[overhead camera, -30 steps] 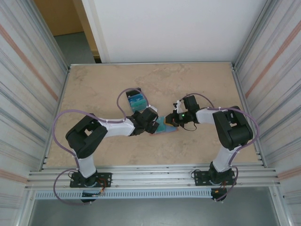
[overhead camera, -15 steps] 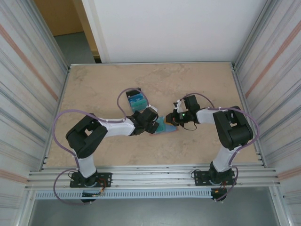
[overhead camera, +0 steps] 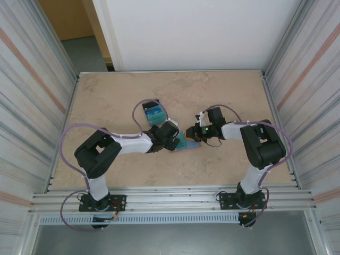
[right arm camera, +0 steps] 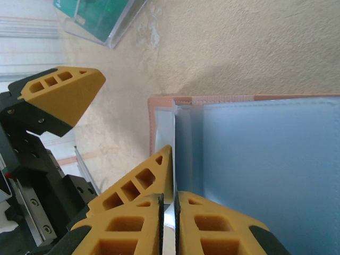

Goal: Take the credit cards out of the card holder

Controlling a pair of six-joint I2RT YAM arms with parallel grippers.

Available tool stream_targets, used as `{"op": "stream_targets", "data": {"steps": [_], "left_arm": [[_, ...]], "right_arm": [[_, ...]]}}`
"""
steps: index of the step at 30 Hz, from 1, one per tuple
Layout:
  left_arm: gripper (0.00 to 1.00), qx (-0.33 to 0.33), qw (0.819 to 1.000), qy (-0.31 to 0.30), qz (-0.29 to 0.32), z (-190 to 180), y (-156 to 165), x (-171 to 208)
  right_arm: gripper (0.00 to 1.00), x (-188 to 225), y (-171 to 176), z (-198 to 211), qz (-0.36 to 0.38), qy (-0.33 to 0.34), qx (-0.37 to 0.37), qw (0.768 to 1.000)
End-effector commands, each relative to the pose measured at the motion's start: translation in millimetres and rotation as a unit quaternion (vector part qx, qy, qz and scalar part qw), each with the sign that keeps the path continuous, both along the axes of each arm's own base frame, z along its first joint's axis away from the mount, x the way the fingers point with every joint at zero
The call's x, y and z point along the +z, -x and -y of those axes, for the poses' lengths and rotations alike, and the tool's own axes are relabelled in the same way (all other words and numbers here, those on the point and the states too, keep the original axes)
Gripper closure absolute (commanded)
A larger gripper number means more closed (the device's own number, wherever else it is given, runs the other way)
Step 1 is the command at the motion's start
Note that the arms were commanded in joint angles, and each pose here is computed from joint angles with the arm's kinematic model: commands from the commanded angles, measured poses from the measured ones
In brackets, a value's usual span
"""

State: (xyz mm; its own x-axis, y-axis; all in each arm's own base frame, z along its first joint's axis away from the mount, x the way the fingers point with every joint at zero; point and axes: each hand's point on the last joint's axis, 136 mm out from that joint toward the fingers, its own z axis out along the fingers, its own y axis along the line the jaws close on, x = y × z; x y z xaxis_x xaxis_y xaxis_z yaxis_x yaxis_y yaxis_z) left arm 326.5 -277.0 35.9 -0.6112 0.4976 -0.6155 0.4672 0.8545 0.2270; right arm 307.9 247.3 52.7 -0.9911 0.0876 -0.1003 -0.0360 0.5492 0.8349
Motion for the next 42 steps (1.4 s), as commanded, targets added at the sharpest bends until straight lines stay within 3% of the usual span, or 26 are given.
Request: {"op": "stream_targets", "data": {"steps": [1, 26, 34, 42], "left_arm": [[0.01, -0.002, 0.999, -0.046, -0.021, -13, 7, -17], [0.01, 0.002, 0.998, -0.055, -0.02, -18, 8, -17], [0.01, 0.003, 0.998, -0.056, -0.021, -18, 8, -18], [0.01, 0.004, 0.998, -0.057, -0.021, -18, 8, -18]], "right_arm": [[0.85, 1, 3, -7, -0.008, -0.016, 0.01, 1.0], [0.85, 10, 0, 5, 0.001, -0.021, -0.004, 1.0], [0.9, 12, 2, 6, 0.002, -0.026, -0.002, 1.0], [0.77, -7, 3, 17, -0.007, 0.026, -0.016, 1.0]]}}
